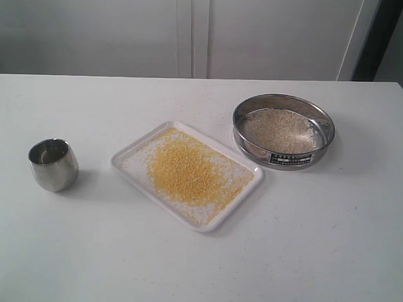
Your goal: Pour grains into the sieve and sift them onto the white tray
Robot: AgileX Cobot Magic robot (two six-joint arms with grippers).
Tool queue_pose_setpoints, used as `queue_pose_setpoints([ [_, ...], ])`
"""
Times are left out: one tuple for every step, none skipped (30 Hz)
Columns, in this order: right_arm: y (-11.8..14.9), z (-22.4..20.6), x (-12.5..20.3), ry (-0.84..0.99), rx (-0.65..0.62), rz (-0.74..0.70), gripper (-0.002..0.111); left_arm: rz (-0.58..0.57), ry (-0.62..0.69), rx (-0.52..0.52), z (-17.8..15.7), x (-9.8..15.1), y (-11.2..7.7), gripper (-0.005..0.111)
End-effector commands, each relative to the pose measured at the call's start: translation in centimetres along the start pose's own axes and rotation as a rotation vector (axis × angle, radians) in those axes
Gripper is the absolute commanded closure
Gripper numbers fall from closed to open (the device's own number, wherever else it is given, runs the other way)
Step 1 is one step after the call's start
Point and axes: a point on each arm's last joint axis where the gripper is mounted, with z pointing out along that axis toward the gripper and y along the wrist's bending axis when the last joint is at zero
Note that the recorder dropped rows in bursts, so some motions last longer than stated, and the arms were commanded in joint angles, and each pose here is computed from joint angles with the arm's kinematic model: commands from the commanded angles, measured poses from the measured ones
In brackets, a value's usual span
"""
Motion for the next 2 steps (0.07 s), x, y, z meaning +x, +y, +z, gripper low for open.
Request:
queue_pose_setpoints([
  [-0.05,0.03,0.19,0.000,0.009,-0.010,0.108,-0.010,0.008,0.007,0.12,0.31,-0.08,0.107],
  [-0.05,0.03,0.19,0.000,0.009,-0.010,0.108,-0.010,0.008,0.007,0.12,0.31,-0.08,0.107],
])
